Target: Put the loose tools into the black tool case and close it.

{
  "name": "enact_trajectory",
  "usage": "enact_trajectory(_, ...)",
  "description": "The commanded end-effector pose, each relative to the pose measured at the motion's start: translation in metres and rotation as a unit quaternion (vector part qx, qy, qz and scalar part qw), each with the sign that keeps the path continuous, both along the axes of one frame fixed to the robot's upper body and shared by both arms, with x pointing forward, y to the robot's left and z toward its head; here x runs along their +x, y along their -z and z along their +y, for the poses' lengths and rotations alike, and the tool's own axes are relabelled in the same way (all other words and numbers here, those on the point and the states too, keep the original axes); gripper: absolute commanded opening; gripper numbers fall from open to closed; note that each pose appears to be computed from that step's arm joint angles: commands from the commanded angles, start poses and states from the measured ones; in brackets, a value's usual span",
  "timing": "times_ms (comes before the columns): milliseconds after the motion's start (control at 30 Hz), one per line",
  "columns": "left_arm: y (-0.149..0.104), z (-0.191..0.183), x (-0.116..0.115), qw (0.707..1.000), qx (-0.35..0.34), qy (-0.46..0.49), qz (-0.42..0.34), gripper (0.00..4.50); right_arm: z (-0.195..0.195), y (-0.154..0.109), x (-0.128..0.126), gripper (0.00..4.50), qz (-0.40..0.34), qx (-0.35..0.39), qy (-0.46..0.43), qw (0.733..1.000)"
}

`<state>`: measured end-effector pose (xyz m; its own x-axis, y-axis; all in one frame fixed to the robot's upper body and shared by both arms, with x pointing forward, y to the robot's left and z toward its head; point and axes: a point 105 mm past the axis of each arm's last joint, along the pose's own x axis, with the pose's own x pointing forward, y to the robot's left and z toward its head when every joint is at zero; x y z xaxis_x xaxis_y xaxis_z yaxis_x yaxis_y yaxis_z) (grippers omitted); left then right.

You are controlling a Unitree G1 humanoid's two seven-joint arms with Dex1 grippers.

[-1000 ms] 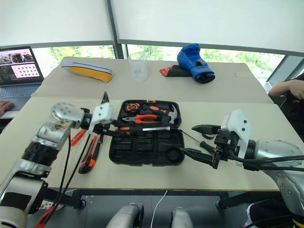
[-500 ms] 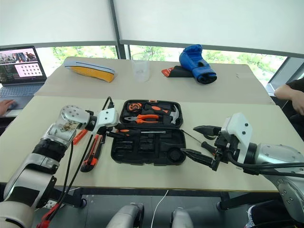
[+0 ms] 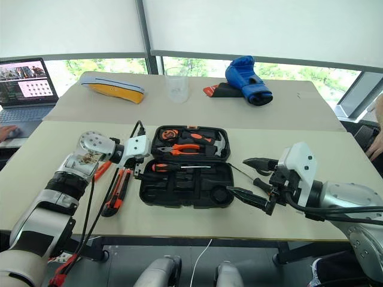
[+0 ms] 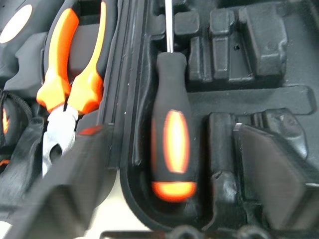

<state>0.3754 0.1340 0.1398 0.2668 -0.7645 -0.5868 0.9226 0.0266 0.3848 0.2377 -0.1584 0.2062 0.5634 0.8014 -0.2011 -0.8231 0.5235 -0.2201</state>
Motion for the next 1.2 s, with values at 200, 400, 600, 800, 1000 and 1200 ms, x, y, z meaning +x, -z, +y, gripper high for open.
enact_trajectory(200,-0.031,-0.016,0.001,0.998,-0.057,0.016,-0.022,2.61,0.000,-0.010,-0.001,4.50,-0.025,0.006,0.001,1.000)
enact_trajectory(400,-0.024,-0.027,0.001,0.998,-0.063,0.021,-0.015,0.44,-0.001,-0.008,0.000,4.50,-0.023,0.004,0.003,1.000)
enact_trajectory(600,-0.006,-0.035,0.005,0.999,-0.029,0.012,-0.002,0.08,0.000,-0.007,0.001,4.50,-0.022,0.004,0.003,1.000)
enact_trajectory(800,0.015,-0.034,0.006,0.999,0.027,0.014,-0.021,0.08,0.000,-0.005,0.000,4.50,-0.019,0.004,0.004,1.000)
enact_trajectory(1000,0.010,-0.031,0.004,1.000,0.005,0.015,-0.015,0.08,0.000,-0.004,-0.002,4.50,-0.017,0.006,0.010,1.000)
enact_trajectory(1200,-0.070,-0.031,-0.012,0.981,-0.194,0.014,0.025,0.72,-0.025,0.010,0.002,4.50,0.012,0.015,0.087,0.996)
